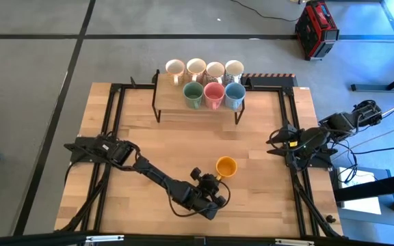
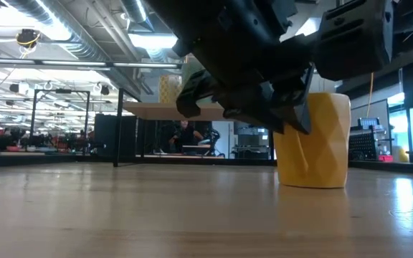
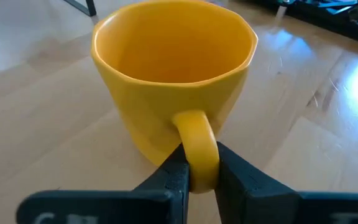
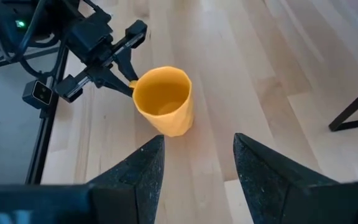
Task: Place coffee mugs
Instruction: Put the yellow mug on the shelf
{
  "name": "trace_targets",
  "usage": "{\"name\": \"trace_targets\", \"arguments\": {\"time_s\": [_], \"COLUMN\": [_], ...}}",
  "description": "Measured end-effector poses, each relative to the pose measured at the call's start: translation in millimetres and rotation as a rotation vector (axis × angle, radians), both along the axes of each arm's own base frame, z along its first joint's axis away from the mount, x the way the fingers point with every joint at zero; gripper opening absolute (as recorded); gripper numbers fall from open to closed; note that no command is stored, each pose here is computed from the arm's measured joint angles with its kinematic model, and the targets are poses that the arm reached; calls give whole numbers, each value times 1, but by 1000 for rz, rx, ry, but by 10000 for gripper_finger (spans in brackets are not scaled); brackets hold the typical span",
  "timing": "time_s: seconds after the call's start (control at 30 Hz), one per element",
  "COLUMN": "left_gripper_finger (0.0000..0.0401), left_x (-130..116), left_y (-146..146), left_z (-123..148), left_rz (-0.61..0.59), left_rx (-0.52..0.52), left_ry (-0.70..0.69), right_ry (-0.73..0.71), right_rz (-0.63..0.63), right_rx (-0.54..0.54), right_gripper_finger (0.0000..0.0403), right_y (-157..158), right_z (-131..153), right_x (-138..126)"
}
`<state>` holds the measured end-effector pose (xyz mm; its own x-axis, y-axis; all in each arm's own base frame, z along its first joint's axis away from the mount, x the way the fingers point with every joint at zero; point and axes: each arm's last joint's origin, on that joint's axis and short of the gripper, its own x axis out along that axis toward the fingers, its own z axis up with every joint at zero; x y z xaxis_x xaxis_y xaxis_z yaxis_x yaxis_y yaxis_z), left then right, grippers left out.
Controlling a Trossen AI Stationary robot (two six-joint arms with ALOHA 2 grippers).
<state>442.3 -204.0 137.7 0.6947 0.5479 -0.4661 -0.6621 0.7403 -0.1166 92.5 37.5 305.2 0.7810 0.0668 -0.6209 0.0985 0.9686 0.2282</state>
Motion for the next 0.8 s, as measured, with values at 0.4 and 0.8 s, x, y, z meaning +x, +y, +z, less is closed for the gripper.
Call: {"name": "trace_targets", "arguments": {"time_s": [0.4,0.8], "left_gripper_finger": [41,41], "left_x": [18,14], "left_y": [-12,-9], "left_z": [68,168], "left_rz": [-82,24], "left_rx": [-32,-36], "left_ry": [-1,-144], "right_ry": [-82,-148], "right_rz": [135,220], "right_rx": [11,-106], "right_gripper_finger": [179,179], "right_y": [-7,-22], "right_z": [15,21], "right_x": [-20,-49]}}
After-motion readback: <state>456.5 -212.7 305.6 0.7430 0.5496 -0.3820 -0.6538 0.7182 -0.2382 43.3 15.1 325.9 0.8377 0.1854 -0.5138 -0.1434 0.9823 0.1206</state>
